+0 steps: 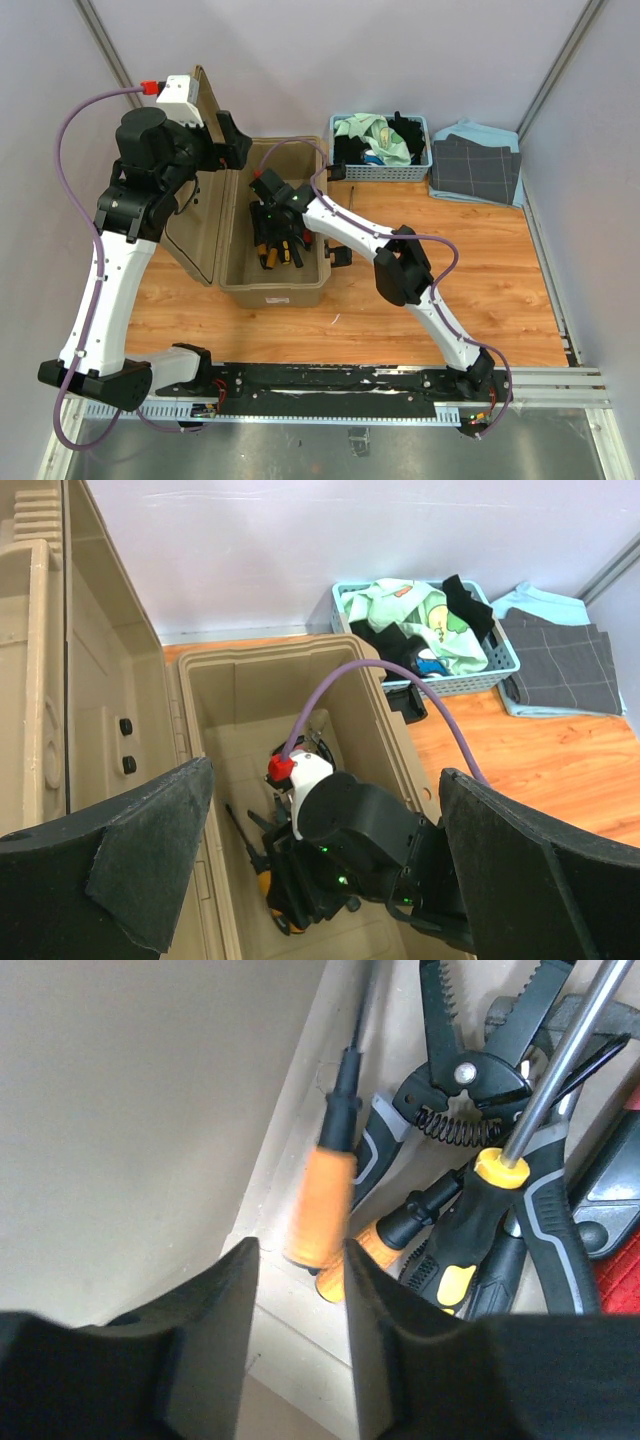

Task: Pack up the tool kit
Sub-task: Place the screwdriver in the toolbox, then pick up the screwdriver from the center of the board.

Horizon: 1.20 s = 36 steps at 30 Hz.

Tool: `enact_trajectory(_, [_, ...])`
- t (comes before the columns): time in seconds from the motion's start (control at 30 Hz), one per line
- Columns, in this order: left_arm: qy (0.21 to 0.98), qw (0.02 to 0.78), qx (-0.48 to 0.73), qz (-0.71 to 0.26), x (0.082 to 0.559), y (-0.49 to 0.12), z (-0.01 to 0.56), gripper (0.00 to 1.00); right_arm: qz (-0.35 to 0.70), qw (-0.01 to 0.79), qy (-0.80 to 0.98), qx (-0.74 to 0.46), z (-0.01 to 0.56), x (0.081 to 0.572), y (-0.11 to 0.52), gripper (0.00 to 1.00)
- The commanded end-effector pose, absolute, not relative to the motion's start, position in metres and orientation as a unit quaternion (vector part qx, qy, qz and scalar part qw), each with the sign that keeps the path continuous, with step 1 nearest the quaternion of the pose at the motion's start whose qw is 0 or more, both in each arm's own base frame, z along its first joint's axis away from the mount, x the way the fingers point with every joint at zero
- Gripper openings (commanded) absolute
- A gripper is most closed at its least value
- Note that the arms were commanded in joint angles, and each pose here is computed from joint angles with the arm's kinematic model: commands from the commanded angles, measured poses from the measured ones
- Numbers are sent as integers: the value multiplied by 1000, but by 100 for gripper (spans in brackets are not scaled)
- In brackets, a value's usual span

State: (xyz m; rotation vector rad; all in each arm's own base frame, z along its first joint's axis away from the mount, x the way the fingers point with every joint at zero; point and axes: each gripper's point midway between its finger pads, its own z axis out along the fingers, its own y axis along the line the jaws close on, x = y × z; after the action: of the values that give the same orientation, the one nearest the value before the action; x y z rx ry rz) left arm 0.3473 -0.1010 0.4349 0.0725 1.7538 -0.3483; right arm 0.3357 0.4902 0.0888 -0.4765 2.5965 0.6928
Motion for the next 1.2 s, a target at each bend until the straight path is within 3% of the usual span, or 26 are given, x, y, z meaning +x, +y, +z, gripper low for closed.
enact_trajectory(0.0, [749,644,25,-153,344,-97,448,99,243,194,934,-175,79,331,489,44])
enact_trajectory(0.2, [749,644,24,-152,344,-97,448,99,249,209,930,-168,91,339,484,51])
enact_trajectory(0.4, [748,646,26,-150,345,-96,449,99,247,304,909,-141,168,382,451,66])
enact_trajectory(0.6, [746,648,28,-153,347,-98,450,99,251,407,876,-70,267,437,374,71])
enact_trajectory(0.8, [747,644,29,-161,351,-102,448,99,230,468,853,-6,331,454,283,74])
enact_trajectory(0.97, [749,640,30,-167,354,-105,446,99,139,421,896,20,275,440,224,75])
enact_trajectory(1.17, [751,636,32,-174,357,-108,445,99,77,324,942,44,185,407,202,76])
